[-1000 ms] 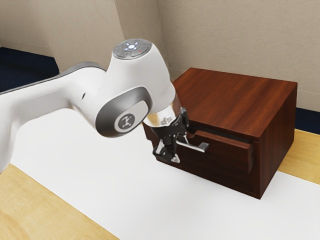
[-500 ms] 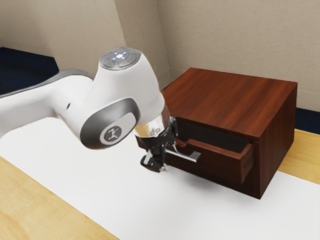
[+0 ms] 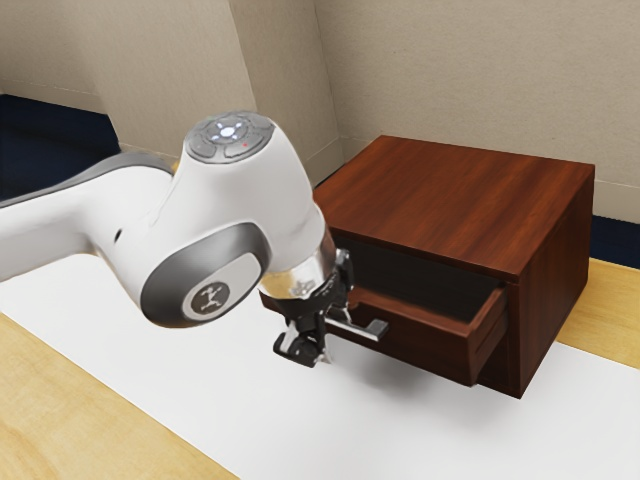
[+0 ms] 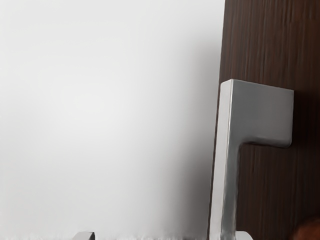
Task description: Pull the drawer handle with one arm to open the drawer
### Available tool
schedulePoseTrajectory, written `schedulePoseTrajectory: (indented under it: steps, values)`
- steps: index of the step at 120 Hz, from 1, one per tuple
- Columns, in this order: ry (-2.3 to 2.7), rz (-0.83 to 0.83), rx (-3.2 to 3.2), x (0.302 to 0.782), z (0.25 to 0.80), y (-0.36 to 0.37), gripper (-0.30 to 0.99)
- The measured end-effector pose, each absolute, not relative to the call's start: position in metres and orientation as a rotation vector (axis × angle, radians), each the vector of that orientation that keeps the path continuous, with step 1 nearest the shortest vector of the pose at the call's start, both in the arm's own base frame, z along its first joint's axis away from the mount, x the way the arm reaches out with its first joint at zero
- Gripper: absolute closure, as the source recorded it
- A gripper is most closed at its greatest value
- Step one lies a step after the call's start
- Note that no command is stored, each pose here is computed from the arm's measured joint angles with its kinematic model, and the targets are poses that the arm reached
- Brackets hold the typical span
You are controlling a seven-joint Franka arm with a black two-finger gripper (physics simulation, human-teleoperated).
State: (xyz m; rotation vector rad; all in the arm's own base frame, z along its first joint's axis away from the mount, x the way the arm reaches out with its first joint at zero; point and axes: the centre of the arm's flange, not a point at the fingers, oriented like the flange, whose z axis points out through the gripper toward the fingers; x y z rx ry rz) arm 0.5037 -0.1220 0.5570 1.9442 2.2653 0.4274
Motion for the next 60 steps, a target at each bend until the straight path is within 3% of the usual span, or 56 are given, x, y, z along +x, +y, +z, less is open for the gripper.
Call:
schedulePoseTrajectory:
  steps: [60]
  values:
    - [2.286, 0.412, 1.918, 0.486, 0.558, -0.119, 0.39]
